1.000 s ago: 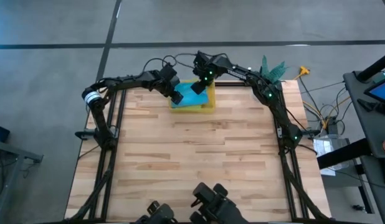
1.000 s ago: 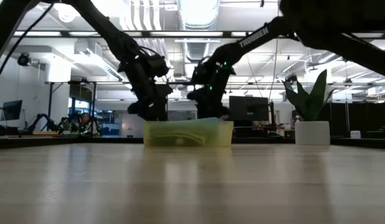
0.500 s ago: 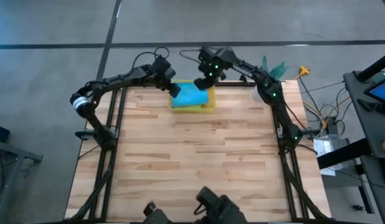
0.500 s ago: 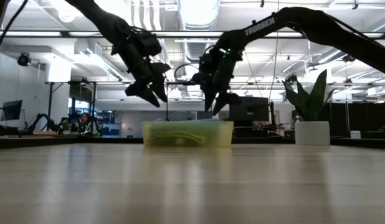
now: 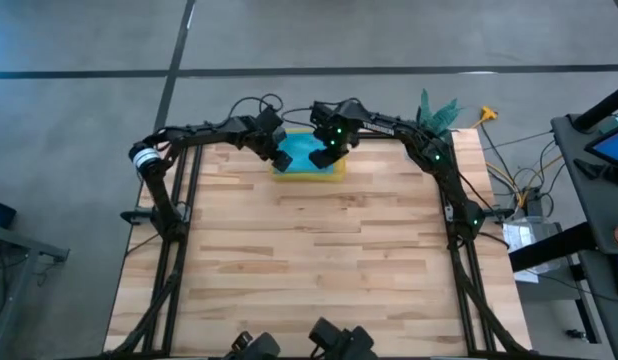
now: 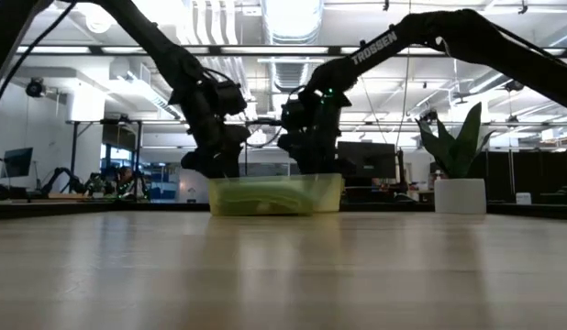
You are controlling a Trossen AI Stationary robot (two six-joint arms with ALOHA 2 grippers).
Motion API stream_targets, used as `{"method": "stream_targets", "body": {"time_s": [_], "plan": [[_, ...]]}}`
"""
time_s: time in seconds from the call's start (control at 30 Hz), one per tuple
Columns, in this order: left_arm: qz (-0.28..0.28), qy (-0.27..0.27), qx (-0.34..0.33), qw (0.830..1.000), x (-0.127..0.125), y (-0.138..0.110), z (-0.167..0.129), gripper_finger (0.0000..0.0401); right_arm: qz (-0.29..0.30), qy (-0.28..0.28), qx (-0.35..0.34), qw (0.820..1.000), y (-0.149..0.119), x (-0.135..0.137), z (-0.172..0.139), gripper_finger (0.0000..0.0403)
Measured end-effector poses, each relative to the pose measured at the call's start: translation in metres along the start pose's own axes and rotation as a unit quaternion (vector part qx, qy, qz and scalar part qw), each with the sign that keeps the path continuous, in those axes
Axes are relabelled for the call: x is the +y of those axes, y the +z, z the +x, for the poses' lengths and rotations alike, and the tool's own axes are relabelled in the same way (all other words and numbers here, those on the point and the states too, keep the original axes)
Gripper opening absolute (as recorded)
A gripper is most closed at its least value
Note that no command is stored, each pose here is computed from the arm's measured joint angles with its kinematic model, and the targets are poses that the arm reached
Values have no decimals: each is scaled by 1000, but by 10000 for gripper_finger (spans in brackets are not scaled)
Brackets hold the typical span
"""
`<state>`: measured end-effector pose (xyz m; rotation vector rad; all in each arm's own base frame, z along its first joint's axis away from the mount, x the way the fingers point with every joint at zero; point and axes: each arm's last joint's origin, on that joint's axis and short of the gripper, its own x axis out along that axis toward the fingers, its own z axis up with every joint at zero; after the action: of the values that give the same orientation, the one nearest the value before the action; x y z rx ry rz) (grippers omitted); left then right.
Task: Fold microfiber towels
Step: Stack the blue microfiber cloth on the green microfiber cloth in the yellow bin, then return to Home Position
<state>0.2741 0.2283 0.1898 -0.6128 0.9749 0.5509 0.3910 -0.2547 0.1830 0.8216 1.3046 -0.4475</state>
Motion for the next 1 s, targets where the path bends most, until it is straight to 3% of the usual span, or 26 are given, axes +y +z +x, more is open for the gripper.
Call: {"method": "stream_targets", "body": {"time_s": [0.17, 0.27, 0.5, 0.67, 0.83, 1.0], "plan": [[0, 0, 1, 1000, 0, 0, 1, 182, 7, -2, 11, 1000, -3, -5, 10, 148], [0, 2, -8, 1000, -1, 1, -8, 182, 3, -3, -2, 1000, -2, -1, -1, 148], [12, -5, -87, 996, -11, 15, -56, 183, -18, -12, -106, 994, 3, 15, -68, 148], [20, -4, -125, 992, -17, 13, -90, 183, -28, -13, -134, 991, -7, 22, -100, 148], [47, -1, -147, 988, -21, -1, -128, 180, -58, -22, -153, 986, -26, 25, -134, 148], [79, -17, -195, 977, -27, -19, -171, 146, -71, -45, -197, 977, -61, 26, -178, 148]]}}
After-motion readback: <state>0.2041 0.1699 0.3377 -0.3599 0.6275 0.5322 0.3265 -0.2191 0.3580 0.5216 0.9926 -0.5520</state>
